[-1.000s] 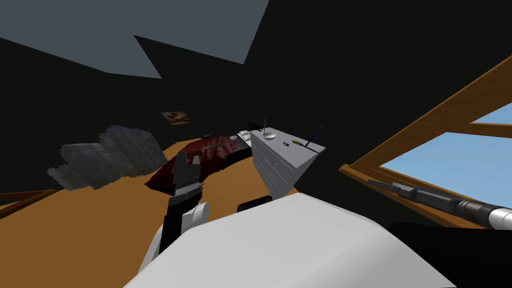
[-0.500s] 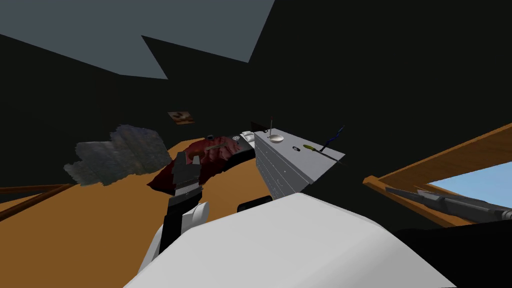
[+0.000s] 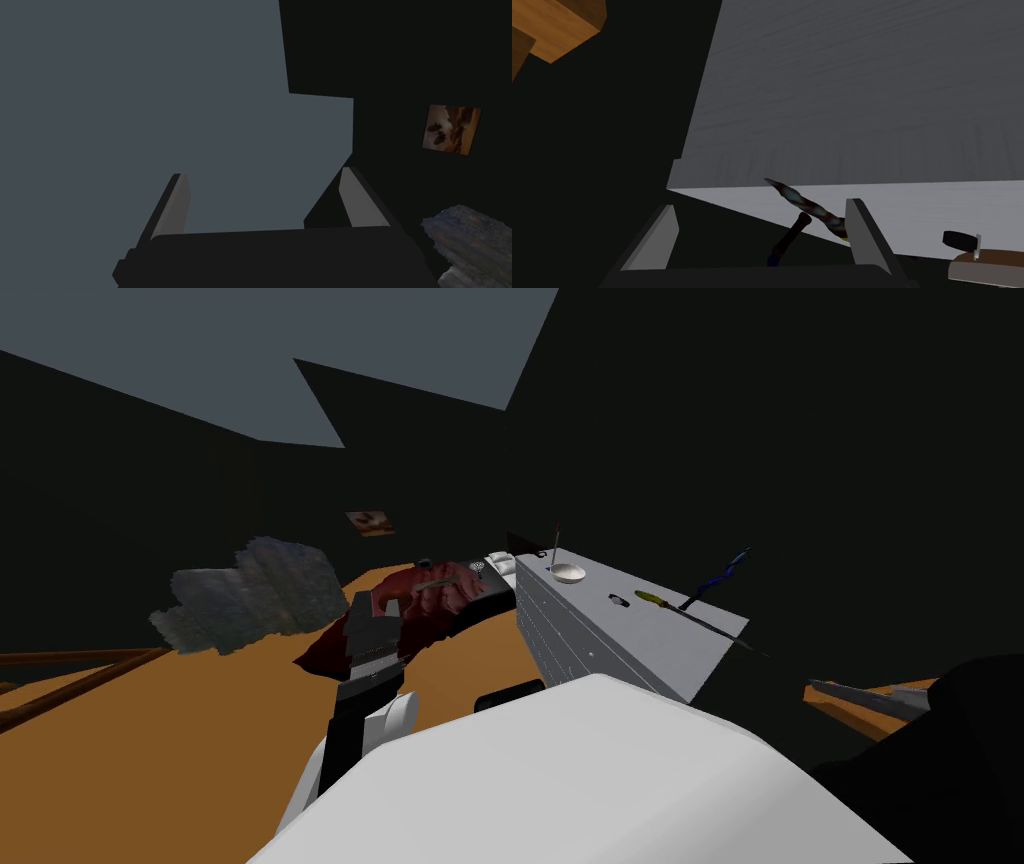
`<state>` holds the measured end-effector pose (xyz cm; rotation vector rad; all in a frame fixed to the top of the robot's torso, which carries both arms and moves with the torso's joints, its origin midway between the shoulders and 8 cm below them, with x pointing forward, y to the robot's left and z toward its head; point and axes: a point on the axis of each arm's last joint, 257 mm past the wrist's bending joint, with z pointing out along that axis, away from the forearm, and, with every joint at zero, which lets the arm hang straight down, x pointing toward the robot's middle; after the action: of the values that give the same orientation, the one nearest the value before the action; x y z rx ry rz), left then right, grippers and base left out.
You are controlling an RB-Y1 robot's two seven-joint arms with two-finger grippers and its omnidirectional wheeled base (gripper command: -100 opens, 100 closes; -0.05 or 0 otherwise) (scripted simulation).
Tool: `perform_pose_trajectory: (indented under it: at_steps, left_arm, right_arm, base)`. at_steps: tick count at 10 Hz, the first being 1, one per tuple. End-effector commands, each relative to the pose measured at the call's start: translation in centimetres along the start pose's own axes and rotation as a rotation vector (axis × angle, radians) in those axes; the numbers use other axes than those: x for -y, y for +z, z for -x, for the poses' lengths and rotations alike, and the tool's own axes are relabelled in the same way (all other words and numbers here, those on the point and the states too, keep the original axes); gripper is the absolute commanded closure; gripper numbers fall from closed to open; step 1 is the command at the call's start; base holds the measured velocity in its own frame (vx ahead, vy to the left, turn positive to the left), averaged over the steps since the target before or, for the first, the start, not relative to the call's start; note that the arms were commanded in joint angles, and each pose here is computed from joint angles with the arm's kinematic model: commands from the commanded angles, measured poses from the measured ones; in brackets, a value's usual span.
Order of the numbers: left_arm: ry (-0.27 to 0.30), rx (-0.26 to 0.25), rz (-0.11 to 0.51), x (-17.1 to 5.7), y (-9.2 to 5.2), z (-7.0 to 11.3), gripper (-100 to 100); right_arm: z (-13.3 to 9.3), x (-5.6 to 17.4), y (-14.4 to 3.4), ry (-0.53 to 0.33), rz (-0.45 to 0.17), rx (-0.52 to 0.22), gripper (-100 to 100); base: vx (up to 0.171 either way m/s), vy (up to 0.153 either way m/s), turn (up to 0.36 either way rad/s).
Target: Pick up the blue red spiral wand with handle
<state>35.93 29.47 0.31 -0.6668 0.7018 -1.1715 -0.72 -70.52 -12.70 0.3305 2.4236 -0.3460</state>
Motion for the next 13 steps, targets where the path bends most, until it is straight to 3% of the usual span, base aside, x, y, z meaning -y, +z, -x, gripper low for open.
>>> perform_pose_trajectory:
  at_steps: [1,9,13]
  left_arm:
    - [0.0,0.0,0.0,0.0,0.0,0.0,0]
    - [0.0,0.0,0.0,0.0,0.0,0.0,0]
    - [0.0,0.0,0.0,0.0,0.0,0.0,0]
  right_arm:
    - [-0.6,0.5,-0.5,-0.015,-0.012,-0.028,-100]
    - [-5.2,3.0,-4.2,-0.11,-0.062,-0.238,-100]
    - [-8.9,3.0,-6.7,-0.139,-0.054,-0.388,-100]
  base:
    - [0.177,0.029,0.055]
    - [0.217,0.017,0.079]
    - [0.192,-0.034,0.074]
